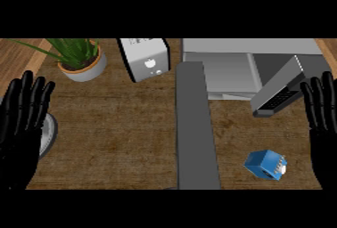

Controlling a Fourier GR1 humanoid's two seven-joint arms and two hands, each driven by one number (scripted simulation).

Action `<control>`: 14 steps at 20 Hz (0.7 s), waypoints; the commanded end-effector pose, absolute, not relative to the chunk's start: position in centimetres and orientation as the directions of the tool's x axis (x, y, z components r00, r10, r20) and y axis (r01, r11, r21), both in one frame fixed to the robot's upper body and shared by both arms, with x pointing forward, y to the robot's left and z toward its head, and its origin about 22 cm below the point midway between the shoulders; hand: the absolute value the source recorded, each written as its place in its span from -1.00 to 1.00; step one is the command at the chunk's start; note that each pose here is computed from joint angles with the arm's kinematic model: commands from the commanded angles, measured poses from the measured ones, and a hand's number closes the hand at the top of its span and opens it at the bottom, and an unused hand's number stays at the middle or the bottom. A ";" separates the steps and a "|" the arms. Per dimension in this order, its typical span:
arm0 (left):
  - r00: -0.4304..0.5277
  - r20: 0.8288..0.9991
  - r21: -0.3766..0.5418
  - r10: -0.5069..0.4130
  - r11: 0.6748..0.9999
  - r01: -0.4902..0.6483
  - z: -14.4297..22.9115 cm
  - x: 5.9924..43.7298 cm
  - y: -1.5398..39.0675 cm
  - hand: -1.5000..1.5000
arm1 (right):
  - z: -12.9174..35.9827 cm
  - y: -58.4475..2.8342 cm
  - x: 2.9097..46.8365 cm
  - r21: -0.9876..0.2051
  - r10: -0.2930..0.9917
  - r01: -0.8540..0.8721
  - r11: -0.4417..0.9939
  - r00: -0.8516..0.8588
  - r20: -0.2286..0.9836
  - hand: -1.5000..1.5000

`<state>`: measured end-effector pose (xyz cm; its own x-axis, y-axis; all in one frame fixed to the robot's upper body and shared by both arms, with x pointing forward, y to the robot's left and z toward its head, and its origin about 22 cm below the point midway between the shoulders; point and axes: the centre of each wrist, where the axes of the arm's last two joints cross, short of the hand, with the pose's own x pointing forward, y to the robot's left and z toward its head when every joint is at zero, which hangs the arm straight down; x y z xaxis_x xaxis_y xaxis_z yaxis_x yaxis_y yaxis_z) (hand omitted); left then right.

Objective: Pick up the milk, place it into the microwave and close the microwave

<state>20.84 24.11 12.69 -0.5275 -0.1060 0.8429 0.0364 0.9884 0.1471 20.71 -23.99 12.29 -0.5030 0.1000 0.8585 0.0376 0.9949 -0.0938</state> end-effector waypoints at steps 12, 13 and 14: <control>-0.365 0.929 -0.067 0.067 0.998 0.013 10.4 20.3 25.6 -1.00 | 11.8 -12.7 15.7 0.031 0.028 0.116 0.993 -0.480 0.877 -1.00; -0.388 0.919 -0.066 0.070 0.998 0.022 10.0 20.6 26.0 -1.00 | 12.3 -11.1 15.0 0.038 0.017 0.104 0.994 -0.484 0.875 -1.00; -0.374 0.926 -0.045 0.048 0.999 0.018 9.3 18.7 26.7 -1.00 | 12.9 -12.2 16.1 0.057 -0.002 0.099 0.993 -0.478 0.878 -1.00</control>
